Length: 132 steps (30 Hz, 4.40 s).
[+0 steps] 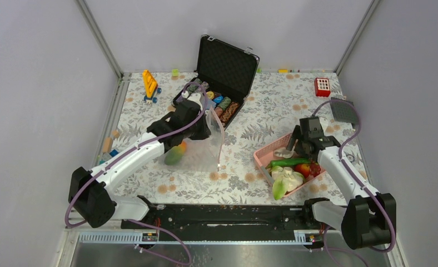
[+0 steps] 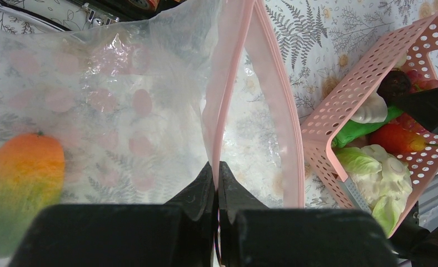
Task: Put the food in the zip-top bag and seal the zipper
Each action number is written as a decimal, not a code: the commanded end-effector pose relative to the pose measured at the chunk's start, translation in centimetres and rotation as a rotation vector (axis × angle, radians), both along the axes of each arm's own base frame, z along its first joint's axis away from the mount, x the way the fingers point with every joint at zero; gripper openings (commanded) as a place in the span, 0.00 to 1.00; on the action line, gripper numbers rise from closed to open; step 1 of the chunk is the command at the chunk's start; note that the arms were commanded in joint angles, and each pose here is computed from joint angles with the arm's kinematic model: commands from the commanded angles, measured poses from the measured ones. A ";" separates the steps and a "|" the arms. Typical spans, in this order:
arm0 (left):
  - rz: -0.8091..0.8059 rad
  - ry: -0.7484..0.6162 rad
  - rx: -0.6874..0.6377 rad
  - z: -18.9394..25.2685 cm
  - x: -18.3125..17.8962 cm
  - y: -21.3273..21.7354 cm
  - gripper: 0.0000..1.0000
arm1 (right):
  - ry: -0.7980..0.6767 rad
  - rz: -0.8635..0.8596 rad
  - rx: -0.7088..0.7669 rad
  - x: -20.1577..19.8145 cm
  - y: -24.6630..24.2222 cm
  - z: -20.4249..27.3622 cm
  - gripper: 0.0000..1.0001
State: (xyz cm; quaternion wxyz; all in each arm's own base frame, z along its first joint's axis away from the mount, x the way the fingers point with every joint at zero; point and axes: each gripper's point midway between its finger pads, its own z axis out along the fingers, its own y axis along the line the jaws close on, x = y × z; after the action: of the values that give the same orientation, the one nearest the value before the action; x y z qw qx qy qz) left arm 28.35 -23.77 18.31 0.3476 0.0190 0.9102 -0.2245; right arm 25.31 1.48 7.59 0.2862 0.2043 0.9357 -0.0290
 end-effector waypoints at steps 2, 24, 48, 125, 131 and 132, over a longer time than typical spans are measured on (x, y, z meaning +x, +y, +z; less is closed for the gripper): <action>-0.015 -0.054 -0.040 2.1 1.0 -0.7 0.00 | -0.052 -0.114 -0.091 0.5 -2.4 1.4 0.84; -0.007 -0.045 -0.039 1.8 1.2 -0.4 0.00 | 0.107 -0.057 -0.084 2.5 -1.4 -2.9 0.66; 0.005 -0.051 -0.041 1.9 1.3 -0.1 0.00 | -0.009 -0.085 -0.127 3.9 -2.5 -0.6 0.61; 0.002 -0.107 -0.134 4.8 -1.1 1.2 0.00 | -0.273 0.928 0.748 3.3 35.1 15.9 0.38; 0.044 -0.138 -0.110 5.4 -0.8 2.2 0.00 | -0.161 0.757 0.541 5.1 32.8 10.1 0.40; 0.049 -0.143 -0.109 5.5 -0.8 2.3 0.00 | -0.151 0.756 0.515 5.1 32.7 9.7 0.42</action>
State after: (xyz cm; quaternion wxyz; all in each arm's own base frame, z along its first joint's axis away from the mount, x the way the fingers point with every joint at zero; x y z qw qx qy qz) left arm 26.96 -21.84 21.59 0.3807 0.0040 0.8882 -0.2572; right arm 29.42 35.76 19.78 0.2734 -0.0982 0.8611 0.4172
